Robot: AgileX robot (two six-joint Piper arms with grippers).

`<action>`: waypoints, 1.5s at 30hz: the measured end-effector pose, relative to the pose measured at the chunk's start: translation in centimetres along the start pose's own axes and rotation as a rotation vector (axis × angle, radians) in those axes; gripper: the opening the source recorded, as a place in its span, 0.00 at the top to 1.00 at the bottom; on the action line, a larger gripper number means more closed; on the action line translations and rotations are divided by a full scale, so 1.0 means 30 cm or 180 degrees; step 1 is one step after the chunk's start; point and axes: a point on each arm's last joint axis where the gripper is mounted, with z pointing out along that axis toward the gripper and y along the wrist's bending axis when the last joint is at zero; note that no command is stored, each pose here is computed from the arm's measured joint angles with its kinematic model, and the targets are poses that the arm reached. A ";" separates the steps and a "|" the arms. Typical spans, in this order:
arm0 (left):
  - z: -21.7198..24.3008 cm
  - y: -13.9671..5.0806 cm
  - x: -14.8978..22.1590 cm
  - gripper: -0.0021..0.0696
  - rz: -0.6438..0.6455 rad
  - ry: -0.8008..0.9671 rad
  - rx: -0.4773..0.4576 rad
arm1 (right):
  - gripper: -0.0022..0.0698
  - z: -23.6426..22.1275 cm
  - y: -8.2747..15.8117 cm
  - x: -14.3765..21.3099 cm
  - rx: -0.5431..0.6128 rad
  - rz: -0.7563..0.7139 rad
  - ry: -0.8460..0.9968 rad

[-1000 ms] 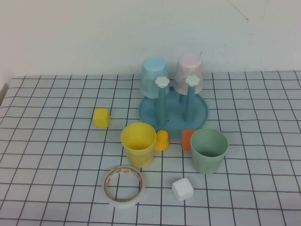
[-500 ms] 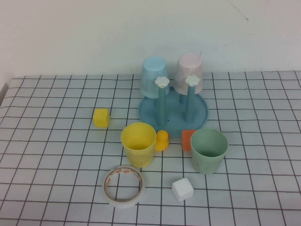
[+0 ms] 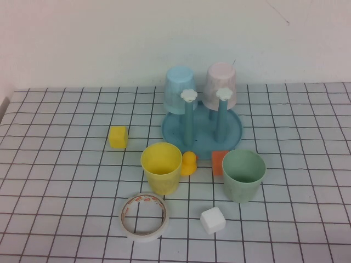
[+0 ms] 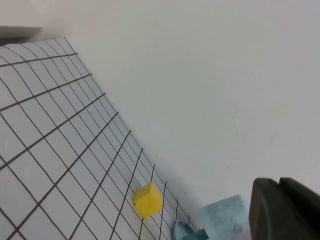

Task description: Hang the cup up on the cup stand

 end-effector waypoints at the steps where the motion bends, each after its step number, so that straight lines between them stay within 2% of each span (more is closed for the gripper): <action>1: 0.000 0.000 0.000 0.97 -0.0006 0.0000 0.0000 | 0.97 0.000 0.009 0.001 -0.0098 0.0238 0.0018; 4: 0.000 0.000 -0.001 0.97 -0.0019 -0.0005 0.0001 | 0.97 -0.001 0.024 0.001 -0.0246 0.0534 0.0031; 10: 0.000 -0.001 0.001 0.97 -0.0128 0.0010 0.0010 | 0.97 -0.002 0.028 -0.013 -0.0310 0.0559 -0.0111; 12: 0.000 -0.001 0.010 0.97 0.0137 0.0100 0.0011 | 0.97 -0.002 0.028 -0.013 -0.0310 0.0544 -0.0111; 14: -0.004 -0.026 0.021 0.97 0.0603 0.0308 0.0099 | 0.97 -0.002 0.028 -0.013 -0.0308 0.0484 -0.0114; 18: -0.017 -0.132 0.021 0.97 0.1402 0.0761 0.0368 | 0.97 -0.002 0.028 -0.012 -0.0301 0.0200 -0.0121; 23: 0.021 -0.236 0.015 0.97 0.2130 0.1623 0.0310 | 0.97 -0.001 0.029 0.003 -0.0300 0.0078 0.0037; 29: 0.103 -0.359 -0.034 0.97 0.2988 0.2265 0.0382 | 0.97 -0.002 0.029 0.023 -0.0302 0.0041 0.0249; 39: 0.270 -0.492 -0.100 0.97 0.3705 0.2646 0.0346 | 0.97 -0.002 0.029 0.025 -0.0301 0.0011 0.0267; 45: 0.367 -0.519 -0.085 0.97 0.3885 0.3123 0.0153 | 0.97 -0.002 0.029 0.025 -0.0301 0.0000 0.0266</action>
